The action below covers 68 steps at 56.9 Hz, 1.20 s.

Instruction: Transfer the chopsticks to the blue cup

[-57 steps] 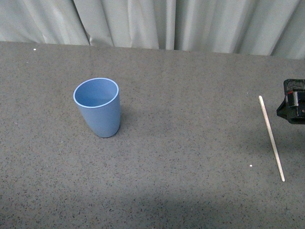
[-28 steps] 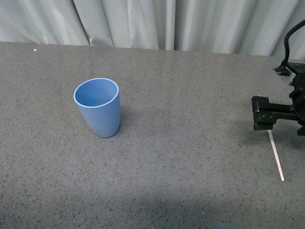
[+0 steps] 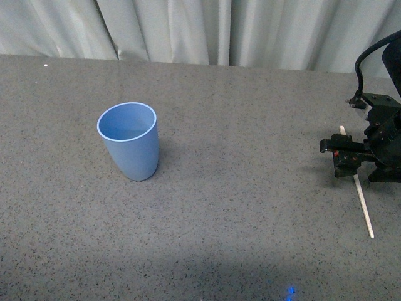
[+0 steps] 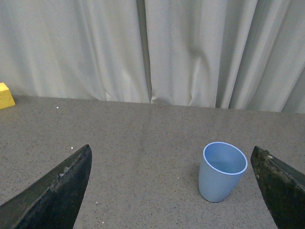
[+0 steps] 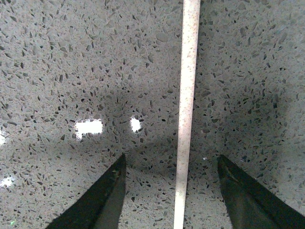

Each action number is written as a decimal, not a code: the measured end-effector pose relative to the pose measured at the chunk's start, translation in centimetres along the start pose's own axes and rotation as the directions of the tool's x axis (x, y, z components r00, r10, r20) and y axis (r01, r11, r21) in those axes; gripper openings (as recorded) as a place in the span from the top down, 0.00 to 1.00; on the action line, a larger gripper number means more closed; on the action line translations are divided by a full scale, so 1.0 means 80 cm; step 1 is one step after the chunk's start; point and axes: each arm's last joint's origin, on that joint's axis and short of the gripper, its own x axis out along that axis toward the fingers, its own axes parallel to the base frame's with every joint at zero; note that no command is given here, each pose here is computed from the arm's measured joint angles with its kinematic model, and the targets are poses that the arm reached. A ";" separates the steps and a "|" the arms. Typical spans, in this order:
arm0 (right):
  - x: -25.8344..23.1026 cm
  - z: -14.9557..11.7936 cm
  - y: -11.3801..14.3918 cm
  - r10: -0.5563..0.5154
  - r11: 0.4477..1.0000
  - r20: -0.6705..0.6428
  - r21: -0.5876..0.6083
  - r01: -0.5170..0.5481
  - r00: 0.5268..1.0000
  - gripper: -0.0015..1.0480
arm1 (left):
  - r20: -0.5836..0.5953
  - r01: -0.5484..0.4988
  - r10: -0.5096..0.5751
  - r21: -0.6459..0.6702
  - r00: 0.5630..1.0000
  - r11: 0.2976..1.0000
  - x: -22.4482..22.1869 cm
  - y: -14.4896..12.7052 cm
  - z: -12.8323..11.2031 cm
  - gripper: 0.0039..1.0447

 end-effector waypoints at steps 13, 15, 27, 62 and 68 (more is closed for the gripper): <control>0.001 0.001 -0.001 -0.004 1.000 -0.005 0.003 0.004 1.000 0.84 | 0.000 0.000 0.000 0.000 1.000 1.000 0.000 0.000 0.000 0.06; 0.001 0.001 -0.001 -0.004 1.000 -0.005 0.003 0.005 1.000 0.89 | 0.000 0.000 0.000 0.000 1.000 1.000 0.000 0.000 0.000 0.06; -0.001 -0.003 -0.005 0.007 1.000 0.038 0.006 -0.007 0.999 0.99 | 0.000 0.000 0.000 0.000 1.000 1.000 0.000 0.000 0.000 0.06; -0.156 0.002 0.165 0.746 0.665 0.557 -0.654 -0.361 0.365 0.99 | 0.000 0.000 0.000 0.000 1.000 1.000 0.000 0.000 0.000 0.06; -0.149 0.001 0.211 0.841 0.541 0.447 -0.730 -0.418 0.306 0.99 | 0.000 0.000 0.000 0.000 1.000 1.000 0.000 0.000 0.000 0.06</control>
